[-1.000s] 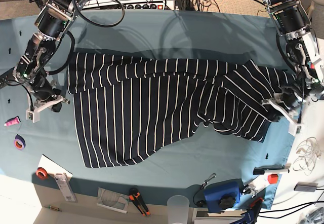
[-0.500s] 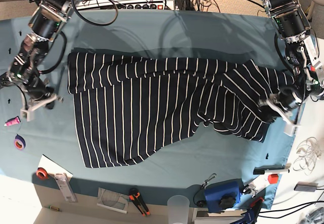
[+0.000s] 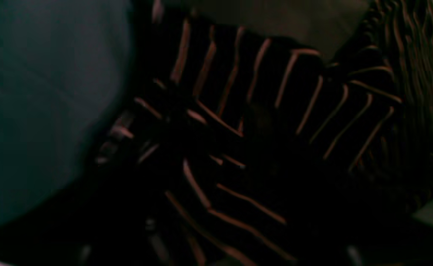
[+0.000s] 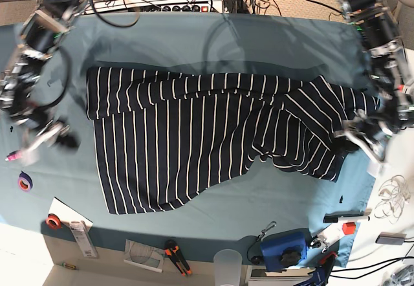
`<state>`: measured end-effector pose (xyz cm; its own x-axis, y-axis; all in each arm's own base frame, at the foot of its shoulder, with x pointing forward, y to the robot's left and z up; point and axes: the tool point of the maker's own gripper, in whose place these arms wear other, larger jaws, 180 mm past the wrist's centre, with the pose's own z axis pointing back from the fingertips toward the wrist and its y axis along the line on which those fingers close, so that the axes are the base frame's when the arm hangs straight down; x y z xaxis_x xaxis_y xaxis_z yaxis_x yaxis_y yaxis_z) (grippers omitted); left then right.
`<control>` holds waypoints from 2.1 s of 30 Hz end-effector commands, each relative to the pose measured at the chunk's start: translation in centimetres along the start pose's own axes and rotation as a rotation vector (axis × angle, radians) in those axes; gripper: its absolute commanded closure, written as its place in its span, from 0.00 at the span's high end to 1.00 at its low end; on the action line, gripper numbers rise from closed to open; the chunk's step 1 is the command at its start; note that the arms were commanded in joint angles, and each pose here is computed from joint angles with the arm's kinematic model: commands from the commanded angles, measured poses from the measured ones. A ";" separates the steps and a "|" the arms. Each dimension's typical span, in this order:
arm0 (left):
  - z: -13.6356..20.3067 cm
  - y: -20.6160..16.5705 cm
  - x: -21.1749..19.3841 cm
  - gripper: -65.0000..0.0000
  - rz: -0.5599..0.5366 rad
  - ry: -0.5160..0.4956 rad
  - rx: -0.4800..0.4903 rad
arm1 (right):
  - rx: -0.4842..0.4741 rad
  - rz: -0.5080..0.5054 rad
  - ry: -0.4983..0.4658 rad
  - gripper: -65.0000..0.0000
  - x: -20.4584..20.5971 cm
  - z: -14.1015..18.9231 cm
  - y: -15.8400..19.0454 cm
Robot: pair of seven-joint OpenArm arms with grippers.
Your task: Layout the t-shirt on the table in an organized manner, then fold the t-shirt properly
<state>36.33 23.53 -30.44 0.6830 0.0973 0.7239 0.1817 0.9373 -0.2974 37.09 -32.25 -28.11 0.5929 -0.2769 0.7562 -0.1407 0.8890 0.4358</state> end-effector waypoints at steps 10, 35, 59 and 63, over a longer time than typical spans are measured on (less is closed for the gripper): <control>10.1 4.6 1.7 0.40 -0.073 -0.175 0.167 | -0.072 0.082 -0.326 0.22 8.1 9.8 -0.6; 13.4 6.1 -2.7 0.40 0.031 -0.154 0.169 | -0.014 -0.023 0.372 0.36 -18.0 5.3 1.5; 6.2 7.3 -6.6 0.49 -0.050 0.083 0.237 | -0.001 -0.053 0.386 0.36 -20.5 3.6 3.1; 5.1 9.9 -6.5 0.49 0.069 0.112 0.277 | -0.001 -0.053 0.398 0.36 -20.7 3.7 3.1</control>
<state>29.19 33.25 -36.39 0.7899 0.1539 0.5936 -0.0659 0.9837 -0.1672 22.89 -24.28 -39.40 0.8104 -0.2129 0.5458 -0.1239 0.8483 0.5149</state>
